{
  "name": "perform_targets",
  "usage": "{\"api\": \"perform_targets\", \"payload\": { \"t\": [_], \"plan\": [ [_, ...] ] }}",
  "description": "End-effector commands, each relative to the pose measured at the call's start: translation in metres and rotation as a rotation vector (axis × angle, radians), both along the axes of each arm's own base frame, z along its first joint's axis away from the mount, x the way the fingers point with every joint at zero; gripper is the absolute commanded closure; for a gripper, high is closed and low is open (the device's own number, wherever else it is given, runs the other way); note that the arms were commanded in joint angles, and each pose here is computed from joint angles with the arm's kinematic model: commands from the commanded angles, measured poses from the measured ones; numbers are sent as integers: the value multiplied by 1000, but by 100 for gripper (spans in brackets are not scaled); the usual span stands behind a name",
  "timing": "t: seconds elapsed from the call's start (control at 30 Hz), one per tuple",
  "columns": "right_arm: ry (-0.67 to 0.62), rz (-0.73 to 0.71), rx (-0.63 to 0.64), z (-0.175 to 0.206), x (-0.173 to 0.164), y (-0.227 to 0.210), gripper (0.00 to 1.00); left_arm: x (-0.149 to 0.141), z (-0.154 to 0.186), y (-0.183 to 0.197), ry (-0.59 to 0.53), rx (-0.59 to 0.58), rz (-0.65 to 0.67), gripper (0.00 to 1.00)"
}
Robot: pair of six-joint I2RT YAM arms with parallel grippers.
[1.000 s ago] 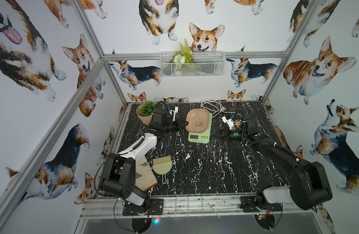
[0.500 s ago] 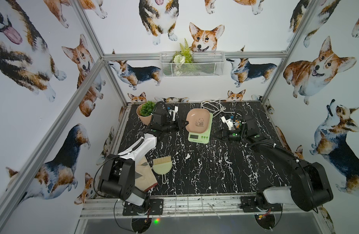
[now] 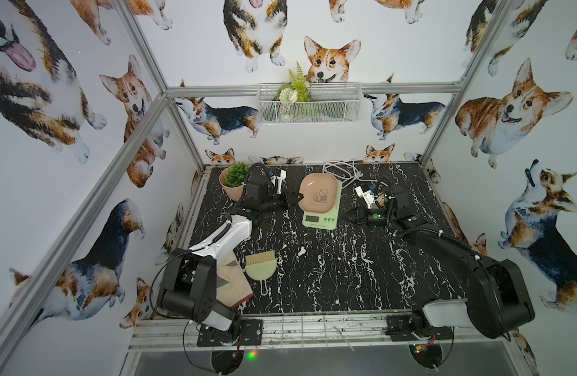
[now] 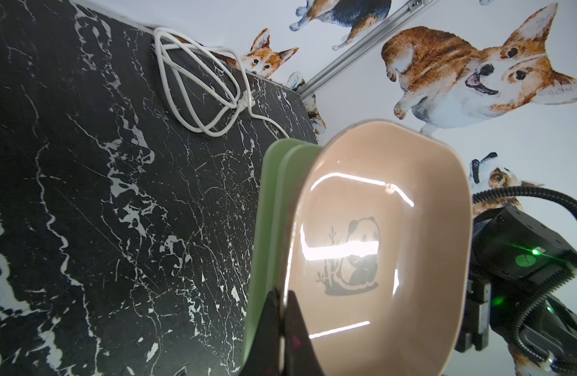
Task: Charge the electronic scale
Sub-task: Insert the charging cable into the electronic scale, then place the electronic scale at the center of the board.
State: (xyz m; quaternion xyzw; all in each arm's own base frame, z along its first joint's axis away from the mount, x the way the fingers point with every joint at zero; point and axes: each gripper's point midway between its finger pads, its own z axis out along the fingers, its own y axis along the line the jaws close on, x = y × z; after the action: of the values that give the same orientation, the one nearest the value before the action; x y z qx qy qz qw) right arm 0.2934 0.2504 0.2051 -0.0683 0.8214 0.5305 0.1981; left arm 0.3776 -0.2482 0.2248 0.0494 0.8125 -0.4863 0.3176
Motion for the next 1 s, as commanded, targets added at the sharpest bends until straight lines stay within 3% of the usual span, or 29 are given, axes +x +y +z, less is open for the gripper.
{"api": "perform_targets", "payload": {
  "t": [0.0, 0.17, 0.27, 0.53, 0.97],
  "plan": [
    [-46, -16, -29, 5, 1, -4, 53, -9, 16, -9, -22, -43, -63, 100],
    [-117, -26, -60, 18, -2, -11, 22, -6, 4, -6, 0, -4, -49, 100],
    [-131, -26, -65, 22, -3, -13, 13, -3, -8, -5, 21, 21, -45, 100],
    [-128, -46, -65, 25, -3, -24, 3, 11, -38, 1, 78, 139, -4, 100],
    [-167, -151, -139, 19, -4, -58, 3, 62, -120, 28, 300, 467, 160, 100]
  ]
}}
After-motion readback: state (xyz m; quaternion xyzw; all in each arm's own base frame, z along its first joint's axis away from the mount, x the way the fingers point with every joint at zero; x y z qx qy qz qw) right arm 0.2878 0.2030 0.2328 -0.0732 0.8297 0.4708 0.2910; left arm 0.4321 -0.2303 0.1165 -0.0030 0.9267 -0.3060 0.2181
